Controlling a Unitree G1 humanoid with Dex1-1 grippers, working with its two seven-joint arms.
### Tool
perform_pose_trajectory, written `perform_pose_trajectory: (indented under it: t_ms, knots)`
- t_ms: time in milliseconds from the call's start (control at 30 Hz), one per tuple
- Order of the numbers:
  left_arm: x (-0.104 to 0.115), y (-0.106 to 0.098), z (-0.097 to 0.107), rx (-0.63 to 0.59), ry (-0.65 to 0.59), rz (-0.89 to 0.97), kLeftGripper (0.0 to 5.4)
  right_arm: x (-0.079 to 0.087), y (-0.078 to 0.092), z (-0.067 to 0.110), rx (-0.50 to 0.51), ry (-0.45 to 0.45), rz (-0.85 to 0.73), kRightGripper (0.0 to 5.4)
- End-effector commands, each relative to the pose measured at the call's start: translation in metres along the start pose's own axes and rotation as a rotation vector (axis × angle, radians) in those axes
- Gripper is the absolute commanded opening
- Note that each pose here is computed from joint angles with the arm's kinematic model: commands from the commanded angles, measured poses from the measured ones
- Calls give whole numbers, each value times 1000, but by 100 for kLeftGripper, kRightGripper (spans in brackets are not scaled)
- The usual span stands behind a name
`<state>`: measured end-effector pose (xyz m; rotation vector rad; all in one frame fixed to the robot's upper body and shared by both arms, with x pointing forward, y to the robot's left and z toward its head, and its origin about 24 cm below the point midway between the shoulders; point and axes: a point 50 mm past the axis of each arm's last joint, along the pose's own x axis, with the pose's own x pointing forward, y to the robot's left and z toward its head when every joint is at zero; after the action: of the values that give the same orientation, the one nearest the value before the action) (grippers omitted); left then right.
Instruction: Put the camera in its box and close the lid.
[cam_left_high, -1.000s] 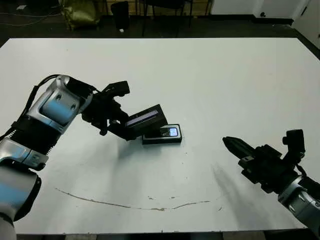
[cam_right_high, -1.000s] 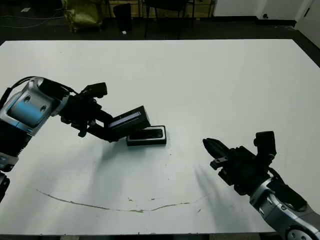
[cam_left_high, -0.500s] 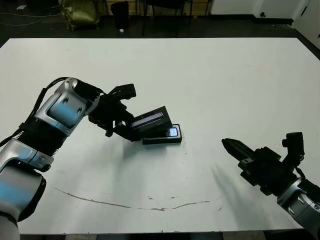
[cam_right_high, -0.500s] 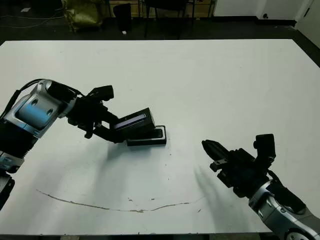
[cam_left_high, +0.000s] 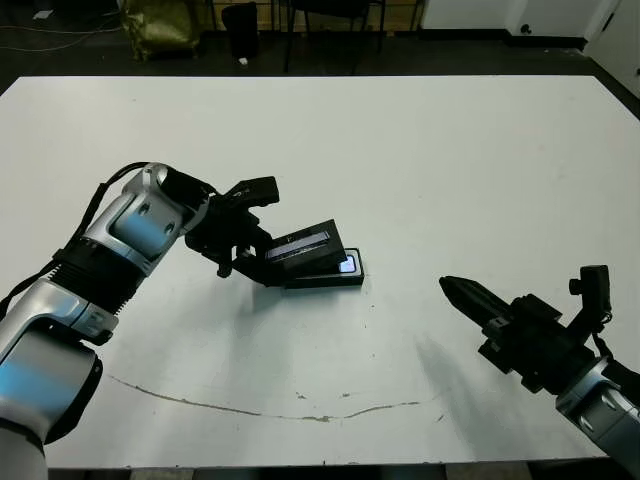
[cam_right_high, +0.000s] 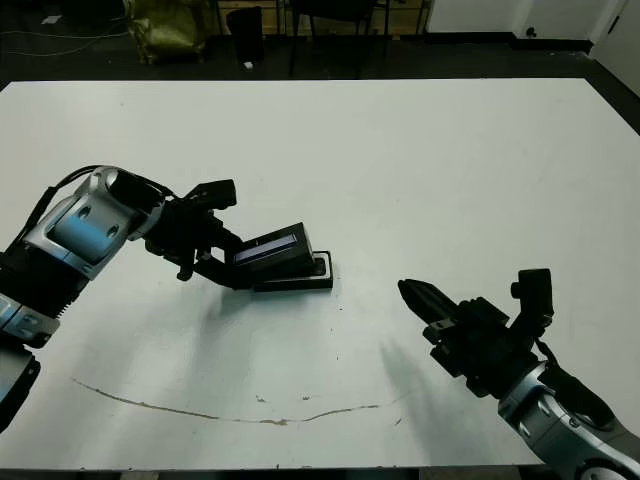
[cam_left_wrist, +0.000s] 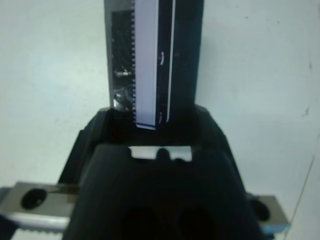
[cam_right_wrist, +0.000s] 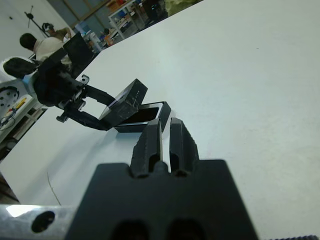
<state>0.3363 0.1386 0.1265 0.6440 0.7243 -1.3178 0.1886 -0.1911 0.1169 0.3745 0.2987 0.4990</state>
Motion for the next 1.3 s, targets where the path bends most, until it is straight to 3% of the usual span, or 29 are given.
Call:
perform_pose_trajectory:
  t_ms: [33, 1300]
  knots:
    - [4, 0, -5, -6, 16, -7, 221, -1, 0, -1, 9, 11, -20, 0]
    - [30, -3, 7, -2, 41, -60, 221, -10, 6, -6, 22, 2, -55, 0]
